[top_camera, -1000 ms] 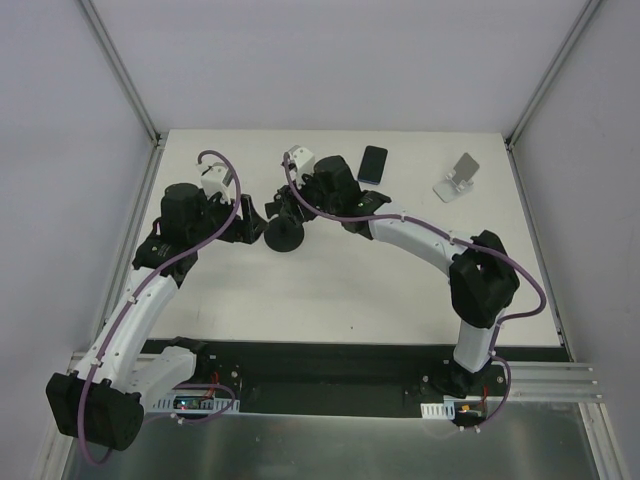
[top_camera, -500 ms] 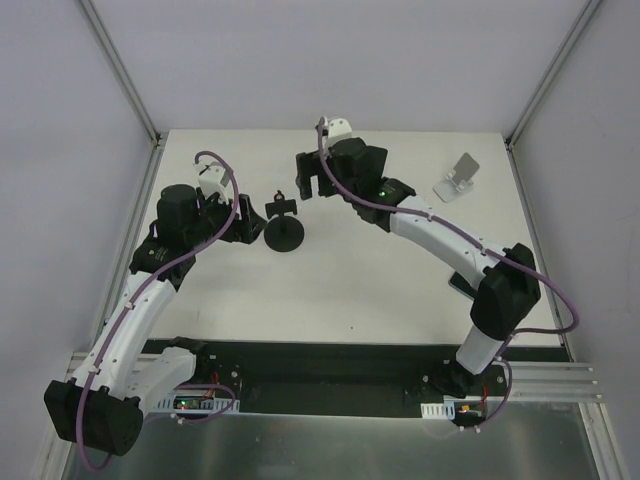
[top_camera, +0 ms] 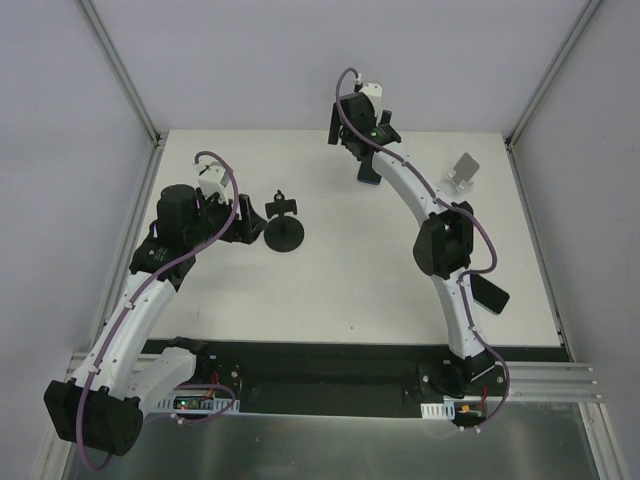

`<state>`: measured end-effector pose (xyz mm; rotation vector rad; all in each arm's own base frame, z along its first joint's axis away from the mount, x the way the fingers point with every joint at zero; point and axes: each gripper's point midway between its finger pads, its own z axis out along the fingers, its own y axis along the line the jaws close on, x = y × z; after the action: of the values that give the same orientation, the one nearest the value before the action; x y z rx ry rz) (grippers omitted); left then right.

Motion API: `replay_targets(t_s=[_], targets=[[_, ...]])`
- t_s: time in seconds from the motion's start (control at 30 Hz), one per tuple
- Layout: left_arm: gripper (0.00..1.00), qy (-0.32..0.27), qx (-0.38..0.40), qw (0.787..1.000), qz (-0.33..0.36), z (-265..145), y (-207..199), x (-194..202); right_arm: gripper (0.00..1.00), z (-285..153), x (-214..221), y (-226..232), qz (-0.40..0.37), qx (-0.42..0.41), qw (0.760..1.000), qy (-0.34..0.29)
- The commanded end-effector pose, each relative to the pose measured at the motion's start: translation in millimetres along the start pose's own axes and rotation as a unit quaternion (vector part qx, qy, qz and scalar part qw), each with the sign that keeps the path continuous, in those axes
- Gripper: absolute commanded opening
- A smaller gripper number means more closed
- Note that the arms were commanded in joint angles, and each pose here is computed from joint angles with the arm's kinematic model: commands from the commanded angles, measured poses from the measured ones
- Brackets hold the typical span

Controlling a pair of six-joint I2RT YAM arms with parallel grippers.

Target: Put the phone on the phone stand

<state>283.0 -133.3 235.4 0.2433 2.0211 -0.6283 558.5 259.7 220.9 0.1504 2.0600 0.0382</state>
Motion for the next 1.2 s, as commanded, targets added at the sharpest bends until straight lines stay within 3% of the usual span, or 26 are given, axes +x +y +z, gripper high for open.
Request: replay_targets(t_s=[0.0, 0.5, 1.17], targets=[[0.78, -0.016, 0.019, 1.000, 0.010, -1, -7, -9, 0.96, 27, 27, -28, -0.004, 0.043, 0.998, 0.046], [0.78, -0.003, 0.026, 1.000, -0.002, 5, -7, -5, 0.96, 86, 92, -58, 0.014, 0.043, 0.989, 0.139], [0.78, 0.003, 0.034, 0.999, -0.010, 7, -9, -4, 0.96, 113, 122, -75, 0.048, 0.032, 0.980, 0.190]])
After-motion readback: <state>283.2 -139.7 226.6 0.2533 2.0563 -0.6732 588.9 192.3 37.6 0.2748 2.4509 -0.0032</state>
